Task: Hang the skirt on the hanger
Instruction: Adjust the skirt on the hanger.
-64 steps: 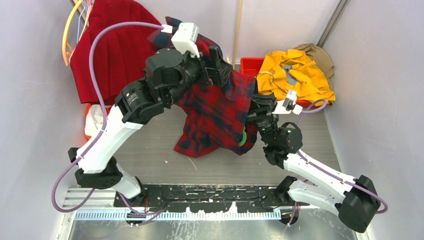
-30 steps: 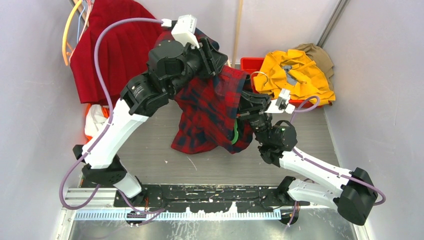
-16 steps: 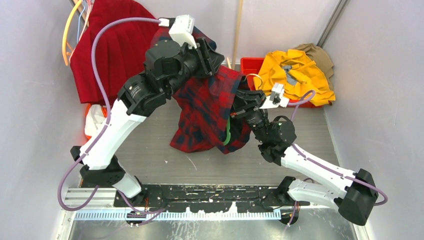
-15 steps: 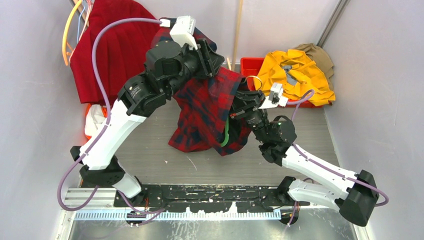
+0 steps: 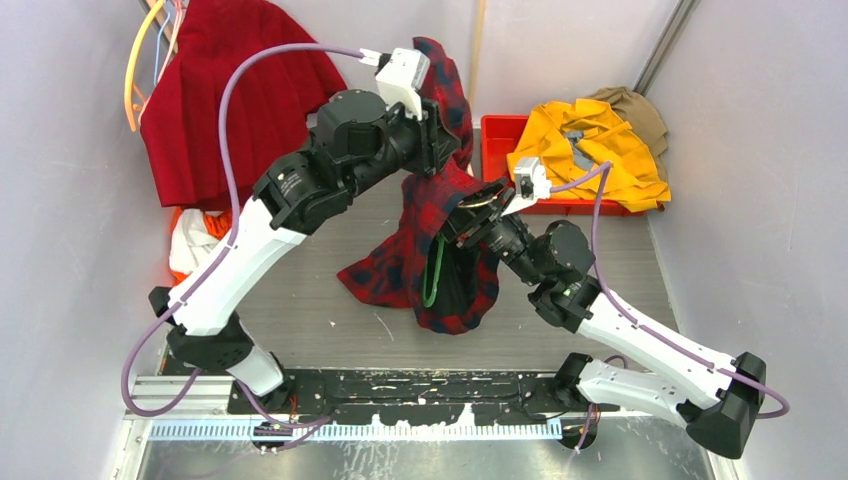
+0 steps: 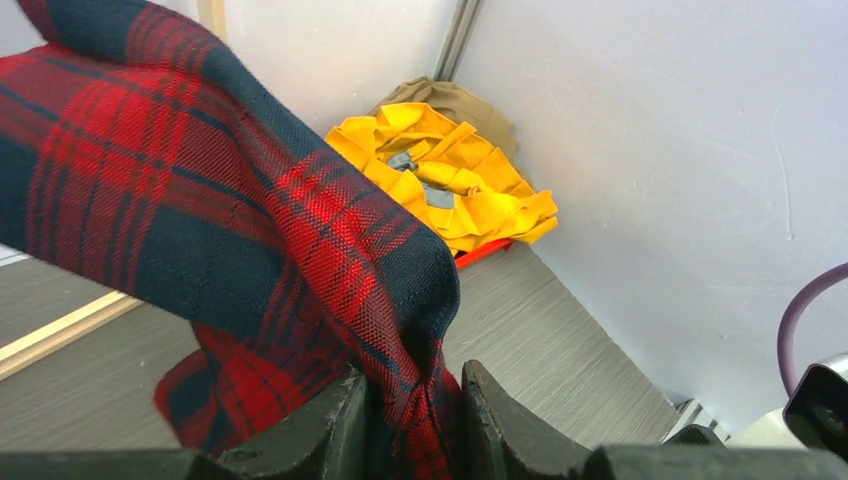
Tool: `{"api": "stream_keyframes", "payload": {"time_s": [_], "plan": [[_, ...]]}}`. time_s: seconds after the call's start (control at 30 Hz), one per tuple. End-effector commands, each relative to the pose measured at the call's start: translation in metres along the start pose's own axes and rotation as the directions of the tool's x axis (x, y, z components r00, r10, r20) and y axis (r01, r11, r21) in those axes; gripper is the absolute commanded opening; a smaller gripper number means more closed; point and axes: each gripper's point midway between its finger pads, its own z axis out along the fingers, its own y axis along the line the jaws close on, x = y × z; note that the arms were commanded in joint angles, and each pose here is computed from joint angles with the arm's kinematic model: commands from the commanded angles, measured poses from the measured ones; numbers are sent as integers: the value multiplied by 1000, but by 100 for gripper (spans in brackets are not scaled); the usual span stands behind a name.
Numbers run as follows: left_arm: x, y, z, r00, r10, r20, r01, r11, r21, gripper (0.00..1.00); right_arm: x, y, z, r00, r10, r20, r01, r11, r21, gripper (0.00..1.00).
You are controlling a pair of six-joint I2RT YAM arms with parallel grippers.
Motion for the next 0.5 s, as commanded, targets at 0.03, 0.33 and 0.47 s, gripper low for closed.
{"api": "stream_keyframes", "payload": {"time_s": [0.03,0.33,0.47], "plan": [[-35,-43,-33,994,25,105,-48,975,215,0,-17,-2,3,999,-36,41,35,999,24,29],[-17,-47,-37,1000,-30,9,27,971,238,17,-19,-3,-3,984,-116,138,119,993,-12,1],[-5,-45,-32,997,-69,-25,73,971,228,54,-19,1,-1,979,-136,152,144,989,-42,1]]}}
